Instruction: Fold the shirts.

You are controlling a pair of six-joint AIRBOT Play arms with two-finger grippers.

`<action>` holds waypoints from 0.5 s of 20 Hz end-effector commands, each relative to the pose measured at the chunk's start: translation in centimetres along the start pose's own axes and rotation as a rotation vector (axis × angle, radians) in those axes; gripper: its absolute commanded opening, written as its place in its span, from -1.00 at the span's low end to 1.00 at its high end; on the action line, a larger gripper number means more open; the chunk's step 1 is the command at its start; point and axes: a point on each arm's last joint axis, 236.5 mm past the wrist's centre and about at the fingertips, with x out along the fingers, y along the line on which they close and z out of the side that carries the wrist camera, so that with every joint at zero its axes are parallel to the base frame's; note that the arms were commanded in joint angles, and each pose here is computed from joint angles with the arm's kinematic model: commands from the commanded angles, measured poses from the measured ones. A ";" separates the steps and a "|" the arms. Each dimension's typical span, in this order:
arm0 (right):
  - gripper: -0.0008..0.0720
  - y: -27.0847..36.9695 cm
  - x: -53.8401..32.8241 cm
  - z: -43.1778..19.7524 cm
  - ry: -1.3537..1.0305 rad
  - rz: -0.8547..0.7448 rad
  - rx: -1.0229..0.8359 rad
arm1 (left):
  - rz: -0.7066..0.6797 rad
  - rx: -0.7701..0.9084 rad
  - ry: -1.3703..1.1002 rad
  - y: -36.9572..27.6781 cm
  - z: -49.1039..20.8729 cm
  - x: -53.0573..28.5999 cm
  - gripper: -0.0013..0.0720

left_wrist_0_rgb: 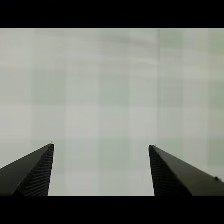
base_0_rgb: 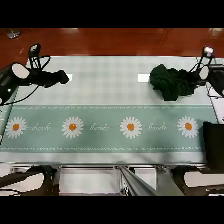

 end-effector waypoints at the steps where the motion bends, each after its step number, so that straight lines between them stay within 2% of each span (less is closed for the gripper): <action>1: 0.75 2.8 3.7 -4.4 0.230 0.106 0.002 | 0.012 -0.014 0.000 0.9 0.1 -0.1 0.95; 2: 0.65 3.7 3.8 -5.1 0.283 0.124 -0.014 | 0.008 -0.014 0.031 0.8 -0.6 -0.2 0.95; 3: 0.10 4.7 3.4 -5.4 0.325 0.149 -0.049 | 0.004 -0.013 0.073 0.7 -1.6 -0.3 0.95; 4: -0.72 5.8 2.5 -5.3 0.345 0.182 -0.090 | 0.005 -0.008 0.125 0.8 -2.6 -0.7 0.95; 5: -0.89 7.0 1.1 -4.5 0.349 0.228 -0.132 | 0.008 -0.005 0.172 1.1 -3.3 -1.3 0.95; 7: -0.89 8.3 -2.8 -1.0 0.285 0.271 -0.170 | 0.021 -0.009 0.239 2.1 -3.9 -3.8 0.95; 10: -0.89 9.7 -12.7 7.3 -0.017 0.322 -0.170 | 0.024 -0.007 0.221 3.3 -3.5 -8.8 0.94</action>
